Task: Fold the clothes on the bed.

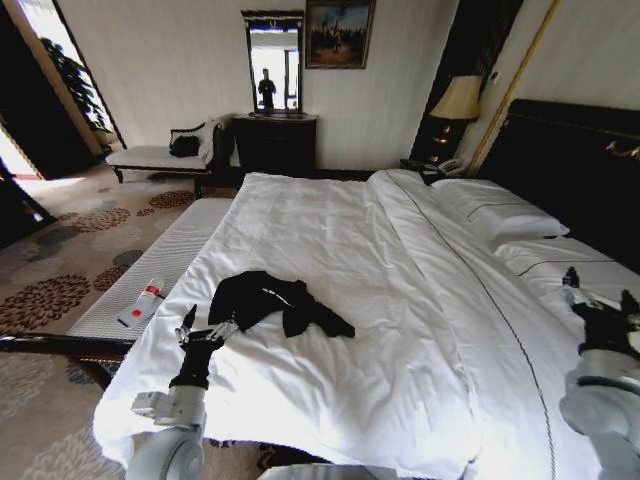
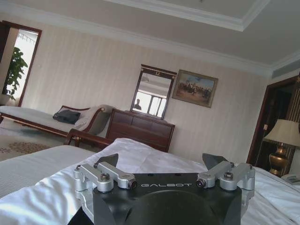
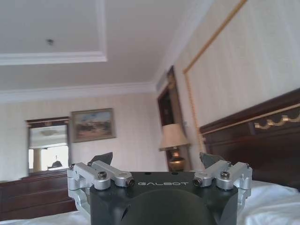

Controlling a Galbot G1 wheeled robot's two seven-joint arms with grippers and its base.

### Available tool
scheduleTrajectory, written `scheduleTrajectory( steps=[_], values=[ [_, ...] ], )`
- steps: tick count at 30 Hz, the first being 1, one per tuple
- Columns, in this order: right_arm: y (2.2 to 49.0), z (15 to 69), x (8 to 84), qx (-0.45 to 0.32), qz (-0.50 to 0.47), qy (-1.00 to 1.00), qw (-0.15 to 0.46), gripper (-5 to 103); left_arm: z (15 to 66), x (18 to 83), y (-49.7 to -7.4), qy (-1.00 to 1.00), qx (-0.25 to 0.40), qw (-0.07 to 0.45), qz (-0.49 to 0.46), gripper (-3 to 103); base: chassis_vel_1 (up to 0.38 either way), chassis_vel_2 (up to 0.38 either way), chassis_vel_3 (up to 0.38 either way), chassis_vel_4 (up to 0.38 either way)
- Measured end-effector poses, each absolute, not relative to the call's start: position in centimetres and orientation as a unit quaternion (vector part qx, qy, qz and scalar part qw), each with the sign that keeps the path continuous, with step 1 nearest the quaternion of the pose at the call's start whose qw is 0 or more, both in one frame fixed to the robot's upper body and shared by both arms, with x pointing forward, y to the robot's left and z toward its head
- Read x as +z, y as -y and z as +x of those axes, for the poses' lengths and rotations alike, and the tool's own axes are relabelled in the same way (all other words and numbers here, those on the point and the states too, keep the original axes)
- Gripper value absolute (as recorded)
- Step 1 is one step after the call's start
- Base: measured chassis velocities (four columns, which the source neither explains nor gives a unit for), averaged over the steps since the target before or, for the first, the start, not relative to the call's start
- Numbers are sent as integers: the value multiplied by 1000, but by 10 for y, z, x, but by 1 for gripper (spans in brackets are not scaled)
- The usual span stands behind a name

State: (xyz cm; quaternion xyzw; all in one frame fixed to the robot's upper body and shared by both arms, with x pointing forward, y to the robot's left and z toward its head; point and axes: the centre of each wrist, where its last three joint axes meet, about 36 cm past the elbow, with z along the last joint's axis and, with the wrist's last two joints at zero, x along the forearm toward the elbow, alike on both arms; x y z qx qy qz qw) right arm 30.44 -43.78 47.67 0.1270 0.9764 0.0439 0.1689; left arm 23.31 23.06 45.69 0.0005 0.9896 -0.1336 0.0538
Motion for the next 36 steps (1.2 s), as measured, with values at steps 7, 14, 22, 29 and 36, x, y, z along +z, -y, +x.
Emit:
scheduleTrajectory(
  steps=[7,14,22,29,36],
  values=[
    [417,309,451,-14,1,-984,178,100,225,459,-221,-989,-137,62,9,100,0,0,0,0],
    [419,301,477,-75,-70,-987,121,100,213,474,-217,-987,-142,76,17,100,0,0,0,0],
    [395,290,497,-45,-53,-995,68,100,208,488,-218,-984,-158,60,51,100,0,0,0,0],
    [371,280,485,-5,-38,-997,72,100,208,499,-228,-985,-142,22,92,100,0,0,0,0],
    [366,279,475,-14,-44,-995,88,100,215,498,-254,-993,-81,15,79,100,0,0,0,0]
  ],
)
